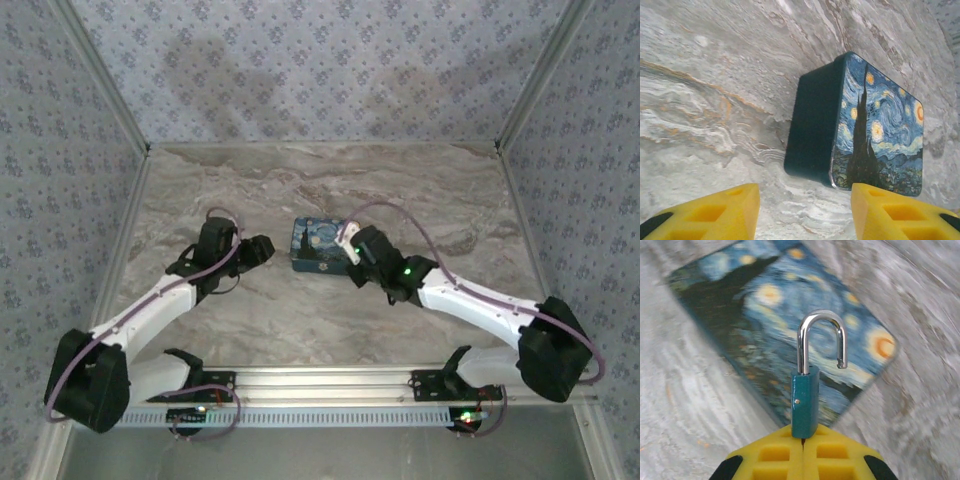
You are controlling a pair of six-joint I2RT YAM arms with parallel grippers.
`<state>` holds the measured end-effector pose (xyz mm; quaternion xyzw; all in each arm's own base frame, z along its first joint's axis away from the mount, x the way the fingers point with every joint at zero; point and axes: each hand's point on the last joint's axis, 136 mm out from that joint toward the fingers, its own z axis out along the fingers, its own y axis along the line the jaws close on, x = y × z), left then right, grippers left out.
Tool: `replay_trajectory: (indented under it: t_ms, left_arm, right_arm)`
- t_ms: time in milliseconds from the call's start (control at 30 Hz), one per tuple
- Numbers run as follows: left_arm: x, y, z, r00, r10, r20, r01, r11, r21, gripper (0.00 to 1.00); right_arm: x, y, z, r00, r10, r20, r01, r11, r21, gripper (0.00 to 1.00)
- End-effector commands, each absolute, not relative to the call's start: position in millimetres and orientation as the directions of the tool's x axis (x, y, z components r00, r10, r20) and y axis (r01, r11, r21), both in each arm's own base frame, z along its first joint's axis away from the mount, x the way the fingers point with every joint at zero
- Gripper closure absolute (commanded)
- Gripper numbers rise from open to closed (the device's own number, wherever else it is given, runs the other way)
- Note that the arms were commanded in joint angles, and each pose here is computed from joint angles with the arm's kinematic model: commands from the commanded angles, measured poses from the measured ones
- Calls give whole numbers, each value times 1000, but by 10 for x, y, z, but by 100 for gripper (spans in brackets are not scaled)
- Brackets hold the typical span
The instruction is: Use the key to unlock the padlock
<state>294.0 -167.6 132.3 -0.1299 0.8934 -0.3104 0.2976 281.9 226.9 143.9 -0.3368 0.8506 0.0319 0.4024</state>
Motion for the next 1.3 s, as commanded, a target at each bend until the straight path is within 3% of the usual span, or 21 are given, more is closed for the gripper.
replay_trajectory:
  t_ms: [0, 167, 467, 1033, 1133, 1267]
  left_arm:
    - [2866, -1477, 1270, -775, -397, -492, -72, 829, -555, 47]
    - [2831, -1361, 1244, -767, -387, -513, -89, 854, -512, 46]
    - [2848, -1295, 1253, -757, -390, -524, -101, 863, -495, 40]
    - [2809, -1267, 1248, -756, -396, -521, -111, 863, -494, 39]
    - [2808, -1264, 1242, -757, -394, -522, -112, 864, -491, 39]
    - [2809, -1263, 1249, -756, -395, -522, -112, 864, -491, 39]
  right_arm:
    - [2880, 1849, 1413, -596, -396, -698, -439, 889, -129, 100]
    - [2975, 1367, 1331, -706, -205, -678, -248, 968, -34, 100]
    - [3017, 695, 883, -859, 71, -508, 62, 997, 36, 100]
    - [3214, 613, 448, -919, 108, -380, 126, 992, -21, 100]
    - [3234, 627, 416, -923, 114, -367, 129, 991, -17, 91]
    - [3257, 662, 428, -925, 109, -364, 118, 993, -1, 89]
